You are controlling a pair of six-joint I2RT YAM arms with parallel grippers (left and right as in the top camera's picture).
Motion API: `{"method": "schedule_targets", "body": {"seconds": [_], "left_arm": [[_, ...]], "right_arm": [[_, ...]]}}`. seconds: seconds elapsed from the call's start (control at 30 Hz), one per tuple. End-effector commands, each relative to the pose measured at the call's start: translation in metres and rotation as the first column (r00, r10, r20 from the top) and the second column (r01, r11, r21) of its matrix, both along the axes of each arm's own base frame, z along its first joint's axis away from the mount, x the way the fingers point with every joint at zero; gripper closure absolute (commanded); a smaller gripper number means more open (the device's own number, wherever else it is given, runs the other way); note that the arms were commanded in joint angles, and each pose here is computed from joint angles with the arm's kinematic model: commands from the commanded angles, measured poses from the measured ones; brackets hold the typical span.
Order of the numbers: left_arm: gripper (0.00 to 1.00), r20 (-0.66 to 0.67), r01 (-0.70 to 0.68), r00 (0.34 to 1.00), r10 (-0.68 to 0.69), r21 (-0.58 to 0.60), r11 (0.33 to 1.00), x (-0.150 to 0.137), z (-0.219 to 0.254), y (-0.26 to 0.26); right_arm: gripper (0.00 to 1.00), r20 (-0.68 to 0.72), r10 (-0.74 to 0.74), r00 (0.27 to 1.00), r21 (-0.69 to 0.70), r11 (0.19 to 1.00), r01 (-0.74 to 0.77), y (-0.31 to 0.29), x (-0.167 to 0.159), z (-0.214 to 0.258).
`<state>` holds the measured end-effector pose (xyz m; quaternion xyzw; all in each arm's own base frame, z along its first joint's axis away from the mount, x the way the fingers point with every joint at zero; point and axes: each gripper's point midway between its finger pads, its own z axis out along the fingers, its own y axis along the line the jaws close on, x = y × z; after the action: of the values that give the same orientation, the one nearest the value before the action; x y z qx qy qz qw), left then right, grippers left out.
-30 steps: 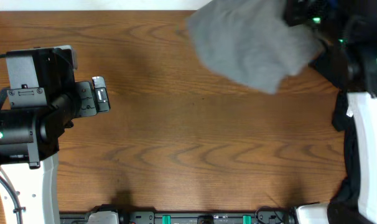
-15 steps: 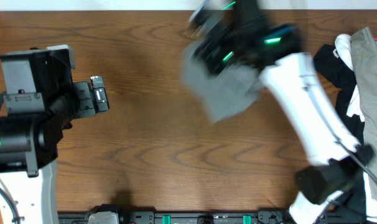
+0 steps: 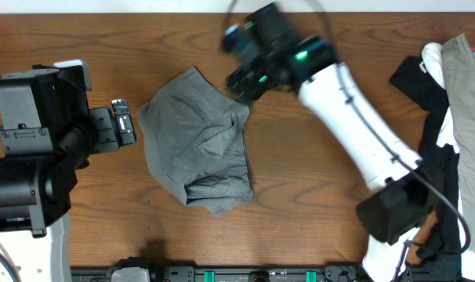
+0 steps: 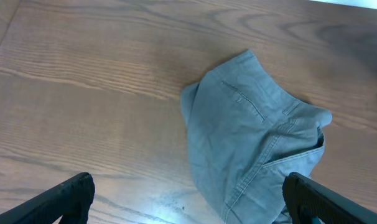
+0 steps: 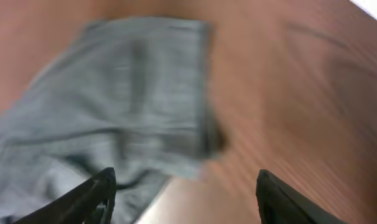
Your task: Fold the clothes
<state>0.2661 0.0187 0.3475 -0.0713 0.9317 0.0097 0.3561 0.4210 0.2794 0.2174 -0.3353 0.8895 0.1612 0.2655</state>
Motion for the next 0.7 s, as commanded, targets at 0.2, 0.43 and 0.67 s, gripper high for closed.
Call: {"method": "schedule_targets", "body": {"seconds": [0.2, 0.43, 0.67], "left_arm": [[0.02, 0.007, -0.006, 1.000, 0.006, 0.001, 1.000, 0.000, 0.002, 0.001], [0.02, 0.006, -0.006, 1.000, 0.006, 0.001, 1.000, 0.000, 0.002, 0.001], [0.02, 0.006, -0.006, 1.000, 0.006, 0.001, 1.000, 0.000, 0.002, 0.001]], "right_arm": [[0.20, -0.472, -0.113, 0.874, 0.118, 0.975, 0.190, -0.008, -0.008, -0.078], [0.11, -0.704, -0.069, 0.707, 0.132, 0.965, 0.226, 0.036, -0.048, -0.114], [0.93, -0.639, -0.081, 0.765, 0.179, 0.951, 0.251, 0.054, -0.029, -0.105]]}}
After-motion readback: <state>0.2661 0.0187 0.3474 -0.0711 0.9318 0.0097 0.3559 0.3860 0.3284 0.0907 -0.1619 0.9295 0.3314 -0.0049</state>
